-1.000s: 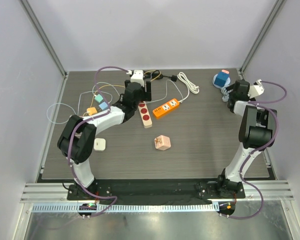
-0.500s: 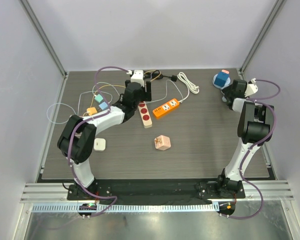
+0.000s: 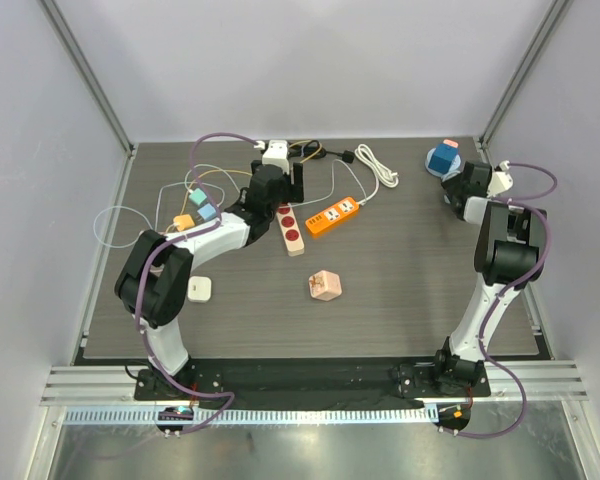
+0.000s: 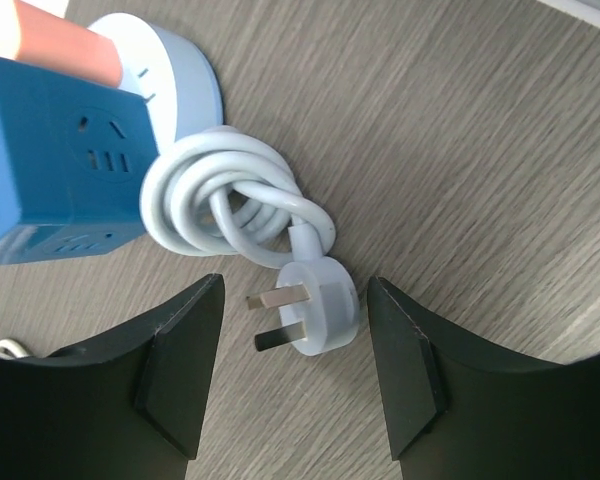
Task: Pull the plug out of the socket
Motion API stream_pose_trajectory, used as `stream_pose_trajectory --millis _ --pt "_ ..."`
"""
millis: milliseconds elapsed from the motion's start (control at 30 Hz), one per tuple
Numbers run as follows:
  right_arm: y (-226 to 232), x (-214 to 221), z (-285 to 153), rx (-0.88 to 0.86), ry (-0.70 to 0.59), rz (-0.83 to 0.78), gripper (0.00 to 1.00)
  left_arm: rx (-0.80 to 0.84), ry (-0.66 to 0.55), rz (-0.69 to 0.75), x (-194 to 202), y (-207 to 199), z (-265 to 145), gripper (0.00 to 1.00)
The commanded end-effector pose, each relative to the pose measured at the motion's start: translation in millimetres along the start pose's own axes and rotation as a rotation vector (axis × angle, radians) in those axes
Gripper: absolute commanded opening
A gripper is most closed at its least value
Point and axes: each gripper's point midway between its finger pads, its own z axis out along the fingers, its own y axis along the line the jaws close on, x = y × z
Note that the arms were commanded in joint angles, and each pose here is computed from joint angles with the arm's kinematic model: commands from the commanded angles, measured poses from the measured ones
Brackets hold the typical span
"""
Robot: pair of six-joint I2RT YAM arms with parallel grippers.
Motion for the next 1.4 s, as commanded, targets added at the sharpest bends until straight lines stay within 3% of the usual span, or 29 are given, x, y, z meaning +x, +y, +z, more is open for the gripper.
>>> stream_pose_trajectory --millis 0,100,267,500,667,833,1133,1233,1367 --pt "11.0 -15.3 5.2 -0.026 -0.035 0.026 0.64 0.028 -0.054 -0.027 -20.5 -10.9 0.4 0.75" --pt "10.4 -12.0 8.1 -0.029 -0.023 0.024 0.62 0.028 -0.055 -0.027 -20.3 -12.1 0.4 0.75" --pt "14.1 -2.9 9.9 -0.06 0.02 0.018 0.38 0.029 -0.056 -0.029 -20.7 -13.9 -0.5 0.75" --pt "15.6 4.1 -1.1 -0.09 0.044 0.031 0.14 0.028 -0.058 -0.036 -21.8 -14.8 -0.2 0.75" --pt "19.3 17.6 -25.4 -0.123 0.075 0.042 0.13 0.052 -0.058 -0.06 -21.7 -19.6 -1.2 0.76" --pt "26.9 43.2 -76.5 -0.182 0.113 0.027 0.13 0.085 -0.065 -0.08 -23.7 -25.3 -3.9 0.76" --pt "-10.5 127.1 -176.9 -0.211 0.223 -0.048 0.13 0.144 -0.083 -0.078 -24.8 -32.0 -13.5 0.76" --pt "-9.9 132.4 -196.4 -0.235 0.256 -0.069 0.19 0.213 -0.092 -0.097 -26.8 -45.0 -18.0 0.8" --pt "-10.7 127.1 -210.8 -0.253 0.246 -0.091 0.34 0.339 -0.105 -0.115 -30.5 -70.3 -26.1 0.83"
